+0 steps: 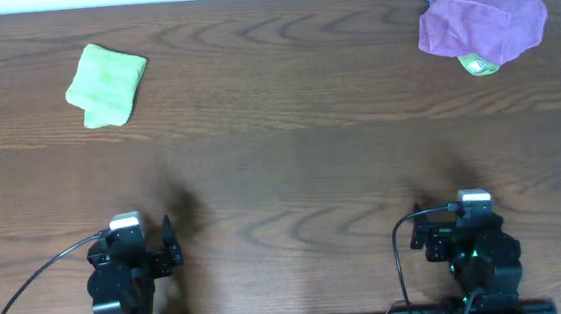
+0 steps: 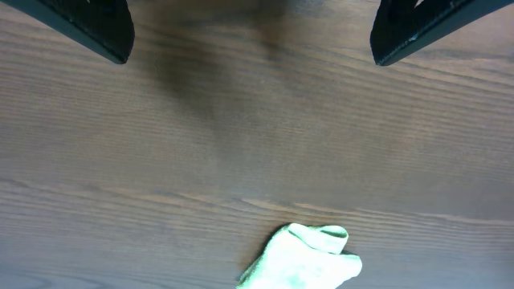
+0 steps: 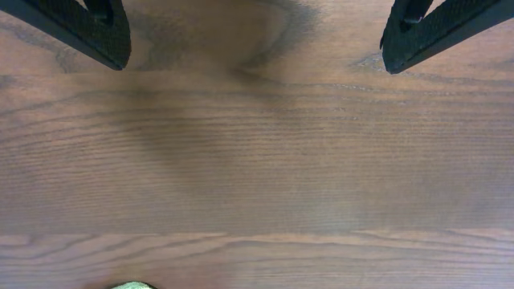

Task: Fold the cloth

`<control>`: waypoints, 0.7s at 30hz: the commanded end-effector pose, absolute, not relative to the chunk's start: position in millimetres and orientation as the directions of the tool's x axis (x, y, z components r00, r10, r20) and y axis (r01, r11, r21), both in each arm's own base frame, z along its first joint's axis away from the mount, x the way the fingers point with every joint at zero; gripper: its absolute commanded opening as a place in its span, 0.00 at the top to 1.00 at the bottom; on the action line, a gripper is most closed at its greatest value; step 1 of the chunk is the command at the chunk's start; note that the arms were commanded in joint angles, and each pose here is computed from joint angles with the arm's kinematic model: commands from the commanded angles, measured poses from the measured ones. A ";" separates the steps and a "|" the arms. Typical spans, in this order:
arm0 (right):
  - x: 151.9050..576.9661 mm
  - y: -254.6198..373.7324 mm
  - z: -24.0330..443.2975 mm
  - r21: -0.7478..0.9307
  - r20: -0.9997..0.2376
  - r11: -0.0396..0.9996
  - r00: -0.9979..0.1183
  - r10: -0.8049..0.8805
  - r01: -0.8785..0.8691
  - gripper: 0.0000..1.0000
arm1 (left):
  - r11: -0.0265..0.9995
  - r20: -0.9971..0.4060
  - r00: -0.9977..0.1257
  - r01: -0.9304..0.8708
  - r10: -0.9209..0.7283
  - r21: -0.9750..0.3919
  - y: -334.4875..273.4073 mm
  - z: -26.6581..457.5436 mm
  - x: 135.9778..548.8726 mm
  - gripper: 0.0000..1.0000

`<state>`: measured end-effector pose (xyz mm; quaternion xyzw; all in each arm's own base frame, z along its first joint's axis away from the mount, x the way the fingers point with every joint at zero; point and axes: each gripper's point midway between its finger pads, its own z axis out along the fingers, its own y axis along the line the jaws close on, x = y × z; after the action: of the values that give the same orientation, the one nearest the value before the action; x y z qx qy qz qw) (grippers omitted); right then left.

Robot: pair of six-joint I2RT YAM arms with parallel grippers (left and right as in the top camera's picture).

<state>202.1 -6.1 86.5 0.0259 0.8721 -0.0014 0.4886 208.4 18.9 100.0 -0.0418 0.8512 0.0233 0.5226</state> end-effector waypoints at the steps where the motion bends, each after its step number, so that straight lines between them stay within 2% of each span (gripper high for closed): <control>1: 200.9 -5.9 81.9 0.010 -0.849 0.999 -0.529 0.027 0.034 0.01 | 0.995 -0.890 -0.455 -0.096 -0.027 0.018 20.4 96.1 208.3 0.05; 18: 201.2 -5.7 82.4 0.012 -0.850 0.999 -0.526 0.029 0.034 0.01 | 0.995 -0.890 -0.455 -0.096 -0.027 0.018 20.4 96.1 208.3 0.05; 21: 201.9 -5.8 90.8 0.048 -0.857 0.997 -0.511 0.070 0.056 0.01 | 0.995 -0.890 -0.455 -0.096 -0.027 0.018 20.4 96.1 208.3 0.05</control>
<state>202.3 -6.1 87.1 0.0268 0.8716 -0.0009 0.4894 208.4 18.9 99.9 -0.0418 0.8513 0.0233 0.5225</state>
